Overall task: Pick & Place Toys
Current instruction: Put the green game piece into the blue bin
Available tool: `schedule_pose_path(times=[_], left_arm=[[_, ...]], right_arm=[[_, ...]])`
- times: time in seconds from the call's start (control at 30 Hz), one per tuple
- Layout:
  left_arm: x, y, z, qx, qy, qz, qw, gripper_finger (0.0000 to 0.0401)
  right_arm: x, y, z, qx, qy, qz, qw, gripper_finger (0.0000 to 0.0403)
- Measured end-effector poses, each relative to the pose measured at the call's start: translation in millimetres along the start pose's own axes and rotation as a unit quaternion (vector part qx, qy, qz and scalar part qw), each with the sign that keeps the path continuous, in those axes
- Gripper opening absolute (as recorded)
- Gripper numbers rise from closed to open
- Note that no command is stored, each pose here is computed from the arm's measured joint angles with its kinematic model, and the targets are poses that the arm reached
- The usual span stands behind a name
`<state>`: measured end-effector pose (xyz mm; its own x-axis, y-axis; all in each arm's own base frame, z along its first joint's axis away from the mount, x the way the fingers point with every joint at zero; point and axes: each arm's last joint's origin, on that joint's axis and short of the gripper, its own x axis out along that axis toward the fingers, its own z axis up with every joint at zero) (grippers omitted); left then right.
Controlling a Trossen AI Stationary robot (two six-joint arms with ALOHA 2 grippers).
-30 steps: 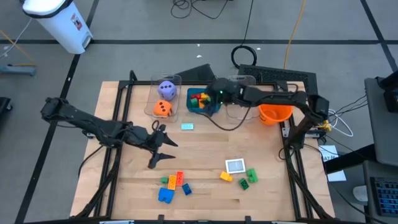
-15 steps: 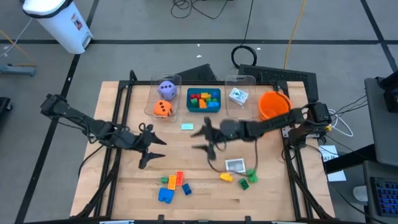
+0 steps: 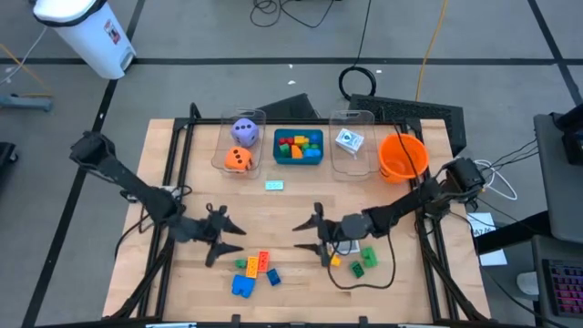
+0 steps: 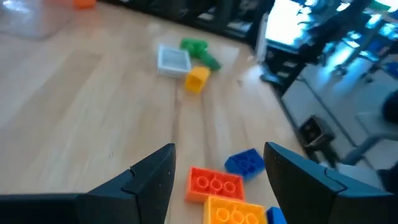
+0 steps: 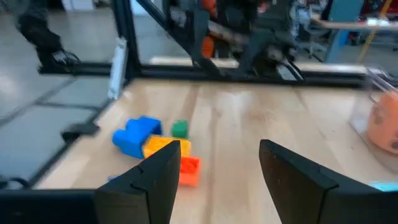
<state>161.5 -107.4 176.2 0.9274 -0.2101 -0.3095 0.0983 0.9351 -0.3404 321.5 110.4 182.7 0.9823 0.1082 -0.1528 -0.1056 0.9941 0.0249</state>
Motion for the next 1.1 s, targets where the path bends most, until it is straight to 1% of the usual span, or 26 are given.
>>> schedule_pose_path(times=[0.07, 0.23, 0.43, 0.57, 0.73, 0.93, 1.1], left_arm=[[4.8, -4.8, -10.3, 0.0, 0.007, 0.015, 1.0, 0.0248], [16.7, -16.2, -30.6, -0.001, 0.012, 0.015, 1.0, 0.0248], [26.5, -21.8, -51.5, -0.023, 0.038, 0.031, 0.999, 0.0248], [34.2, -31.3, -58.7, -0.026, 0.057, 0.032, 0.998, 0.0248], [41.8, -40.0, -65.5, -0.016, 0.096, 0.053, 0.994, 0.0248], [47.9, -42.4, -70.7, -0.023, 0.14, 0.097, 0.985, 0.0248], [50.4, -41.9, -75.6, -0.03, 0.167, 0.115, 0.979, 0.0248]], right_arm=[[3.0, 0.5, -3.7, 0.001, -0.003, 0.001, 1.0, 0.021], [8.8, -3.2, -14.8, 0.005, 0.007, -0.007, 1.0, 0.021], [12.5, -7.7, -23.4, 0.023, 0.022, -0.016, 0.999, 0.021], [12.7, -9.0, -23.3, 0.025, 0.021, -0.017, 0.999, 0.021], [13.2, -10.3, -22.5, 0.024, 0.018, -0.019, 0.999, 0.021], [14.0, -15.1, -22.9, 0.022, 0.021, -0.026, 0.999, 0.021], [14.2, -16.0, -23.2, 0.014, 0.022, -0.027, 0.999, 0.021]])
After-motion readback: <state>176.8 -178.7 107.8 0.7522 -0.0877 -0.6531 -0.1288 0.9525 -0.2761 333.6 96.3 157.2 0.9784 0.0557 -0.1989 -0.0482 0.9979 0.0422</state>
